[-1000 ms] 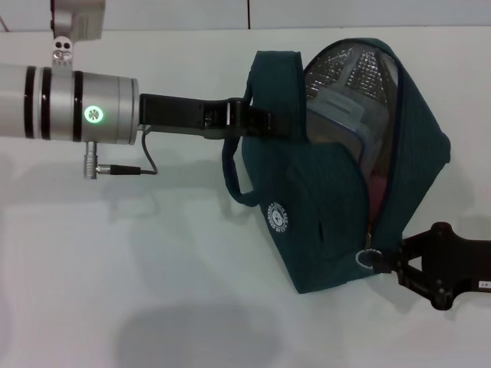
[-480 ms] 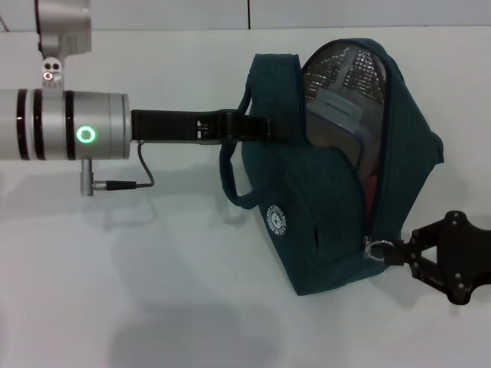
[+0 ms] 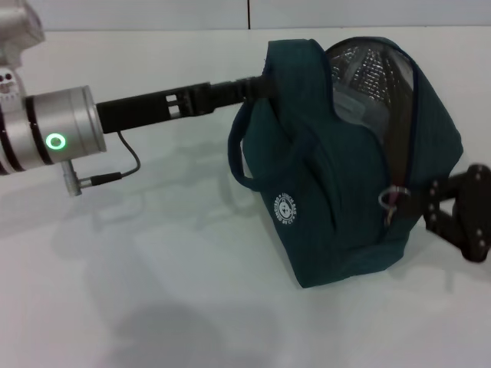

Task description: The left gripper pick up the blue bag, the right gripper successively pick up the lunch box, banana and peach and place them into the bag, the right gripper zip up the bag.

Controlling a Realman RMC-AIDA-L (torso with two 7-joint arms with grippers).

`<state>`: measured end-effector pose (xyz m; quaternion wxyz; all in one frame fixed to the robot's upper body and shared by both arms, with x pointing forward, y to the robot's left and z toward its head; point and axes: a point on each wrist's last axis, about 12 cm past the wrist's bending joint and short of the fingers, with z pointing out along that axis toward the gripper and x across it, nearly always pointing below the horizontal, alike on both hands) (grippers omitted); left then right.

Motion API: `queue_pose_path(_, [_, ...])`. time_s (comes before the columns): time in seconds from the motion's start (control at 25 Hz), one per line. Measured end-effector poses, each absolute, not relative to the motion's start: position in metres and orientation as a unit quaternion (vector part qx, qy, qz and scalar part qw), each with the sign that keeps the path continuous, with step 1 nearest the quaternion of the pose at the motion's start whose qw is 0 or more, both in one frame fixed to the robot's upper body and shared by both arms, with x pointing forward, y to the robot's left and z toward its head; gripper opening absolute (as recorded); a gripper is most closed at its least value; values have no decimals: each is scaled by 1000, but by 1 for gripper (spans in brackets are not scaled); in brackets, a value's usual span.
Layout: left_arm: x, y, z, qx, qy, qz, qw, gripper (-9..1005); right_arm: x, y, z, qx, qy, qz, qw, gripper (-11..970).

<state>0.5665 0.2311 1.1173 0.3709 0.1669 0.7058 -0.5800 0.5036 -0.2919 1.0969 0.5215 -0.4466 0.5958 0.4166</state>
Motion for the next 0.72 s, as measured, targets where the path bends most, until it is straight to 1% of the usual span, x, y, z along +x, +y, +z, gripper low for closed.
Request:
queue_pose_path(0.12, [563,238,1115,160,697,-578,393,556,512,-288,1106,-439,579,418,545,10])
queue_pose_path(0.36, [558,244,1112,150,695,-576,403,795,531,-278,1124,-425,550,419,584,11])
queue_pose_path(0.48, [552,250,1108,147,695,-573,408,883,544,-272,1132,-414,550,415,594,11])
queue_pose_path(0.72, [534,268,1105,148,678,-578,430,884,566,-249,1142,-429,544,417,588,11])
